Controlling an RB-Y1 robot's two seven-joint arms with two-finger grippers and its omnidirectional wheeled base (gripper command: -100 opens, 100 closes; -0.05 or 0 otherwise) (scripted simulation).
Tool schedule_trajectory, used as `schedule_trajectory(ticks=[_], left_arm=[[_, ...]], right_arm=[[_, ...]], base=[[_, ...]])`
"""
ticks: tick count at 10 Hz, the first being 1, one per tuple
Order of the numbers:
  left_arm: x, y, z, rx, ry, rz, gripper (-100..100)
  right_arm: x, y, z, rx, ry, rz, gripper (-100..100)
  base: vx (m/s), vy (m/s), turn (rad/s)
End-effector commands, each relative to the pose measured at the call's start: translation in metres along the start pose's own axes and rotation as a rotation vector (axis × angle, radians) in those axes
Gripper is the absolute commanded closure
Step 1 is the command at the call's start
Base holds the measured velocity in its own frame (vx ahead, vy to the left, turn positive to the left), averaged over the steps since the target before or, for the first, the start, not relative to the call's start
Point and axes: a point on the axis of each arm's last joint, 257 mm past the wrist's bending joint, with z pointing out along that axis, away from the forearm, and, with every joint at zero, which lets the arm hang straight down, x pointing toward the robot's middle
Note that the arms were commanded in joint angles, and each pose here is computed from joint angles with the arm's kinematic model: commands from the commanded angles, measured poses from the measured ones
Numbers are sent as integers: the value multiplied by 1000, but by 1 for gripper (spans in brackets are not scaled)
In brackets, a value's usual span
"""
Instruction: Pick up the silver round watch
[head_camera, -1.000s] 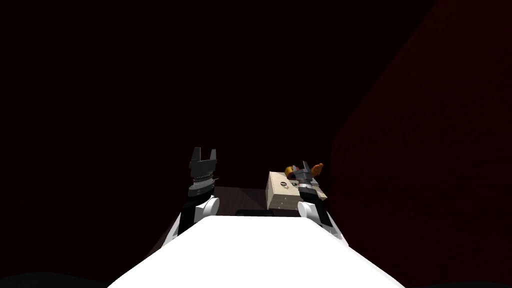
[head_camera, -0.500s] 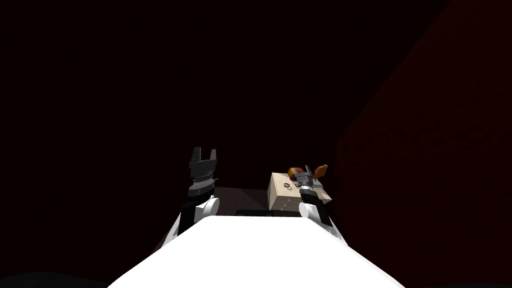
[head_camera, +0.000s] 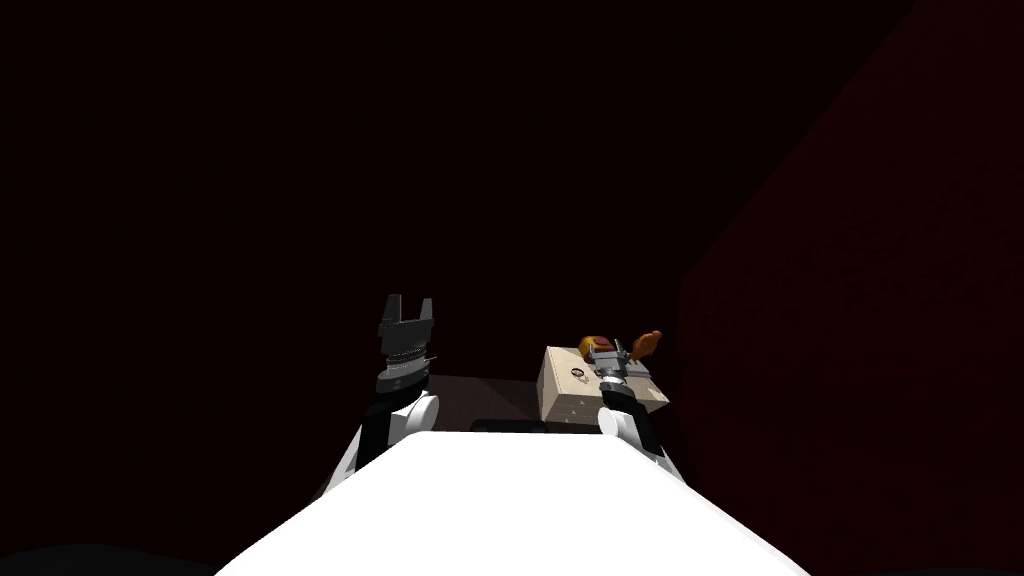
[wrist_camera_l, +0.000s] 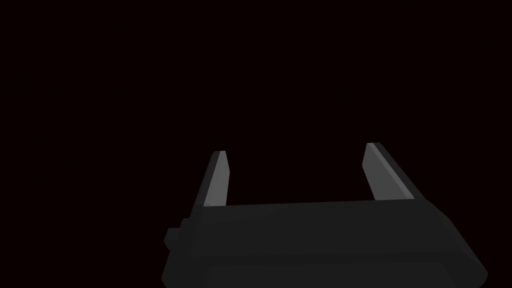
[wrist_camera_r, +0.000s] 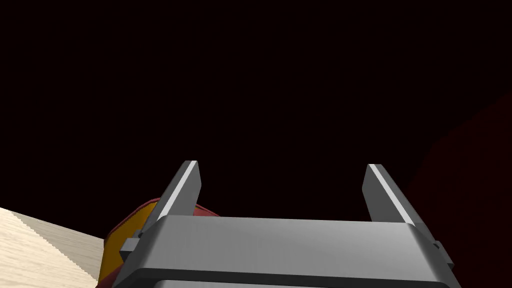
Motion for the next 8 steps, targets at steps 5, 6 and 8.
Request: schedule_trajectory(ticks=[5,6,8], left_arm=[[0,0,0,0,0,0,0],[0,0,0,0,0,0,0],[0,0,0,0,0,0,0]], right_arm=[[-64,-17,-11,4,-148,215,-100],[-66,-17,-12,3,-153,223,-100],[-86,-23,-18,-4,-205,293,-100]], base=[[88,60,46],[49,26,5],[56,21,10]])
